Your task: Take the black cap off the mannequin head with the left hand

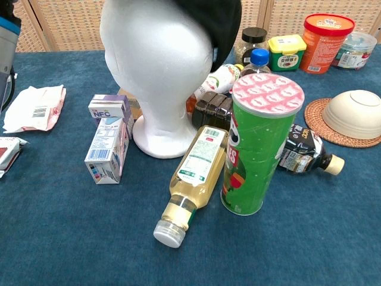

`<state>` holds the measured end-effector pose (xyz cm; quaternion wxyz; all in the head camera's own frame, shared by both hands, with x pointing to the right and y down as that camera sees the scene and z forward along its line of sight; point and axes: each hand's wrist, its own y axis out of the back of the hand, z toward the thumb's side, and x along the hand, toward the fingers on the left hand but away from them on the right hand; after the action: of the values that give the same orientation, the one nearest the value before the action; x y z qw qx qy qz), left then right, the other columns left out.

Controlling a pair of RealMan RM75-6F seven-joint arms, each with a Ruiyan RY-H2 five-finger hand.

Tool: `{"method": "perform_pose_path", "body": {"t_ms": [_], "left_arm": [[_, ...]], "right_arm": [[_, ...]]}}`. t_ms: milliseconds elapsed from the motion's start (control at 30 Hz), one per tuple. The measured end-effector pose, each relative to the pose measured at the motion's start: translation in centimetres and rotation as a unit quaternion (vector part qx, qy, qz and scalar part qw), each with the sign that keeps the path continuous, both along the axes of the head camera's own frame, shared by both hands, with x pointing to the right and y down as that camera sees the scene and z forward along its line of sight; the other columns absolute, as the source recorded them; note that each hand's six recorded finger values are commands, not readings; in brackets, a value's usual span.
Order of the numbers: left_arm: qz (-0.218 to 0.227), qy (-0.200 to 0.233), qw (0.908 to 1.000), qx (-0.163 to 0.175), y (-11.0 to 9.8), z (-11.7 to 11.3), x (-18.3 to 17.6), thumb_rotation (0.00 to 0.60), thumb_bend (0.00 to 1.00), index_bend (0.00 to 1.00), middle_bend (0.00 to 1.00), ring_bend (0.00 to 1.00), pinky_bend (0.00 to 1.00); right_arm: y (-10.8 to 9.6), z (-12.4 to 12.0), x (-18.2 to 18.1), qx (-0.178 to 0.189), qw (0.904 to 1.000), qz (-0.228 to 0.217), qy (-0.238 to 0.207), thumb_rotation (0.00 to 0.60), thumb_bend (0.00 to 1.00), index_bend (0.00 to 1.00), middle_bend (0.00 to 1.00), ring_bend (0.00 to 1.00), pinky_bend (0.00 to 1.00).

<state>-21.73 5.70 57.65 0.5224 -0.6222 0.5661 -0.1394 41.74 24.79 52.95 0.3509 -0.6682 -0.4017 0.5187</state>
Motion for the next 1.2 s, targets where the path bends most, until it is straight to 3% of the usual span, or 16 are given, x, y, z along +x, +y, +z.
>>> {"method": "perform_pose_path", "body": {"t_ms": [300, 467, 667, 900, 1200], "left_arm": [[-0.014, 0.028, 0.9993, 0.02, -2.2, -2.6, 0.8, 0.6, 0.45, 0.82, 0.6, 0.47, 0.59], [-0.044, 0.024, 0.9983, 0.031, -3.5, -3.8, -1.6, 0.6, 0.45, 0.82, 0.6, 0.47, 0.59], [-0.08, 0.011, 0.9964, 0.028, -4.4, -3.5, -6.0, 0.6, 0.45, 0.82, 0.6, 0.47, 0.59], [-0.13, -0.02, 0.9912, -0.009, -4.8, -1.0, -12.6, 0.6, 0.45, 0.82, 0.6, 0.47, 0.59], [-0.153, -0.063, 0.983, -0.08, -1.9, 4.2, -16.2, 0.6, 0.45, 0.82, 0.6, 0.47, 0.6]], "right_arm": [[-0.2, 0.3, 0.3, -0.004, 1.0, 0.005, 0.003, 0.6, 0.12, 0.18, 0.0, 0.0, 0.0], [-0.2, 0.2, 0.5, -0.004, 1.0, 0.007, 0.001, 0.6, 0.12, 0.18, 0.0, 0.0, 0.0], [-0.2, 0.1, 0.4, -0.005, 1.0, 0.005, -0.004, 0.6, 0.12, 0.18, 0.0, 0.0, 0.0], [0.1, 0.3, -0.3, -0.01, 0.9999, -0.006, -0.005, 0.6, 0.12, 0.18, 0.0, 0.0, 0.0], [0.6, 0.8, -1.4, -0.019, 0.9996, -0.021, -0.007, 0.6, 0.12, 0.18, 0.0, 0.0, 0.0]]}}
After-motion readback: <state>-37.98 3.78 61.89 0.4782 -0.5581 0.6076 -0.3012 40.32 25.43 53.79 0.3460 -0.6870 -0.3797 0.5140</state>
